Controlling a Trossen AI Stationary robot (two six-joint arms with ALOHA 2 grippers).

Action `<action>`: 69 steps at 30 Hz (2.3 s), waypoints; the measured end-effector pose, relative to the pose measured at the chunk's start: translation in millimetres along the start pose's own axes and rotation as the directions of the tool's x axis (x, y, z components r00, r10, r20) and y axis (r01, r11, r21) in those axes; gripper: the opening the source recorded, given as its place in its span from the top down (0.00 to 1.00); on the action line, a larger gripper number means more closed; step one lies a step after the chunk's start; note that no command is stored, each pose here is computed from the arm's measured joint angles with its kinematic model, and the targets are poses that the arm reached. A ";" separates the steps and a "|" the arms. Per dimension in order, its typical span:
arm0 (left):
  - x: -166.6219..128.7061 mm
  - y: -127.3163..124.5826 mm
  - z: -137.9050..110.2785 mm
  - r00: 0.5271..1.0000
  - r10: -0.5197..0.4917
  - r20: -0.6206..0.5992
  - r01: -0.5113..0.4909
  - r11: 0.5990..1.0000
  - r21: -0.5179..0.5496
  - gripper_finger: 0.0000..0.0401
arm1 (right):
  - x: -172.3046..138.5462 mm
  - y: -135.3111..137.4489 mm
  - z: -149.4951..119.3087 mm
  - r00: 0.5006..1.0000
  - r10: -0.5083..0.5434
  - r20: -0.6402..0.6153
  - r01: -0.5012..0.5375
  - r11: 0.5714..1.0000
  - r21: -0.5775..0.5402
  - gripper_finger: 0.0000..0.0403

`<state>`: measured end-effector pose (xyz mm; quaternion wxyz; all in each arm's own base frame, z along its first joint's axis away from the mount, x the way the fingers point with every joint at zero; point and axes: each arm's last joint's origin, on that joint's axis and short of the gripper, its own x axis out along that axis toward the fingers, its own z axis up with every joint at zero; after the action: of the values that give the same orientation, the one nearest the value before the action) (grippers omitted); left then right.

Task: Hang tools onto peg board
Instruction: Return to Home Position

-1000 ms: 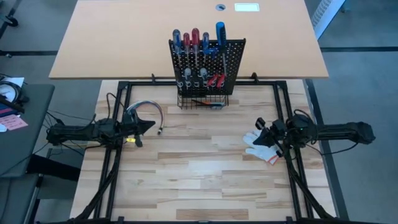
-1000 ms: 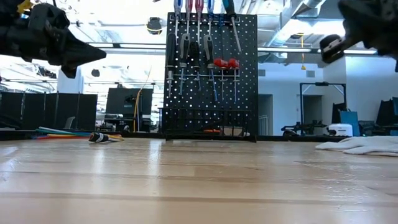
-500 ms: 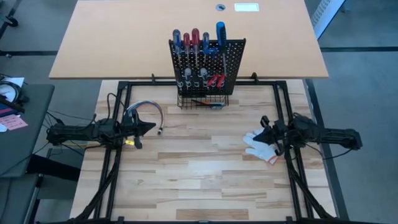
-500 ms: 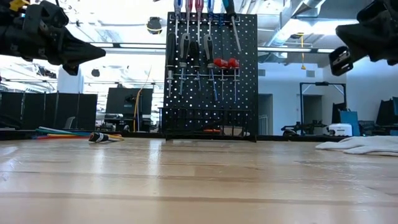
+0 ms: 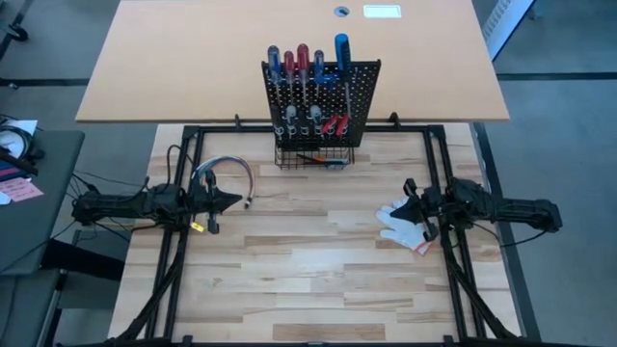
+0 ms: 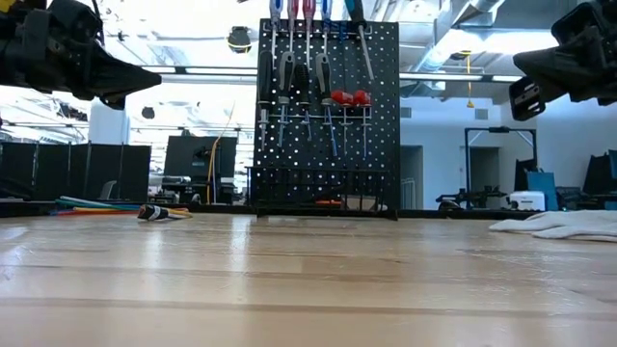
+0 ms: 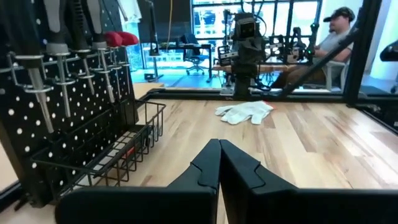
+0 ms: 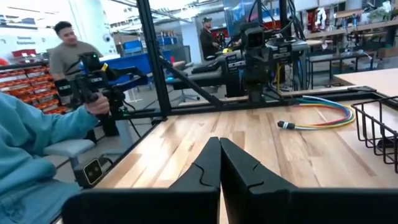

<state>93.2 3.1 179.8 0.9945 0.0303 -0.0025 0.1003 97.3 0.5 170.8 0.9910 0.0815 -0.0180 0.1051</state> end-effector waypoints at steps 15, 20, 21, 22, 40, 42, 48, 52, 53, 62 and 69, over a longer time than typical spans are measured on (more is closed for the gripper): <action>1.1 -0.7 -7.2 0.997 -0.003 -0.083 0.000 0.999 -0.044 1.00 | 2.5 -0.2 -3.8 0.999 0.005 -0.041 -0.005 1.000 -0.011 0.98; 1.2 -0.6 -7.5 0.996 -0.001 -0.084 0.003 1.000 0.020 1.00 | 2.5 -0.2 -3.8 0.999 0.005 -0.041 -0.005 1.000 -0.013 0.98; 1.2 -0.6 -7.5 0.996 -0.001 -0.084 0.003 1.000 0.019 1.00 | 2.5 -0.2 -3.8 0.999 0.005 -0.041 -0.005 1.000 -0.013 0.98; 1.2 -0.6 -7.5 0.996 -0.001 -0.084 0.002 1.000 0.013 1.00 | 2.5 -0.2 -3.8 0.999 0.005 -0.041 -0.005 1.000 -0.013 0.98; 1.2 -0.6 -7.9 0.996 0.001 -0.085 -0.001 1.000 0.002 1.00 | 2.5 -0.2 -4.1 0.999 0.005 -0.042 -0.005 1.000 -0.012 0.98; 1.2 -0.6 -7.8 0.996 0.001 -0.085 -0.001 1.000 -0.002 1.00 | 2.5 -0.2 -4.1 0.999 0.005 -0.043 -0.005 1.000 -0.012 0.98; 1.2 -0.6 -7.8 0.996 0.001 -0.085 -0.001 1.000 -0.001 1.00 | 2.5 -0.2 -4.2 0.999 0.005 -0.043 -0.005 1.000 -0.012 0.98; 1.2 -0.6 -7.8 0.996 0.001 -0.085 -0.001 1.000 0.000 1.00 | 2.5 -0.3 -4.4 0.999 0.005 -0.043 -0.005 1.000 -0.012 0.98; 1.2 -0.6 -7.8 0.996 0.001 -0.085 -0.001 1.000 -0.001 1.00 | 2.5 -0.3 -4.4 0.999 0.005 -0.043 -0.005 1.000 -0.012 0.98; 1.3 -0.6 -7.9 0.996 0.001 -0.085 -0.001 1.000 0.002 1.00 | 2.5 -0.3 -4.4 0.999 0.005 -0.043 -0.005 1.000 -0.012 0.98; 1.3 -0.6 -7.9 0.996 0.001 -0.085 -0.001 1.000 0.000 1.00 | 2.5 -0.3 -4.4 0.999 0.005 -0.043 -0.006 1.000 -0.012 0.98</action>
<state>94.5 3.3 171.9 0.9936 0.0261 0.0400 0.1019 99.9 1.5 166.6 0.9913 0.0734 0.0026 0.1094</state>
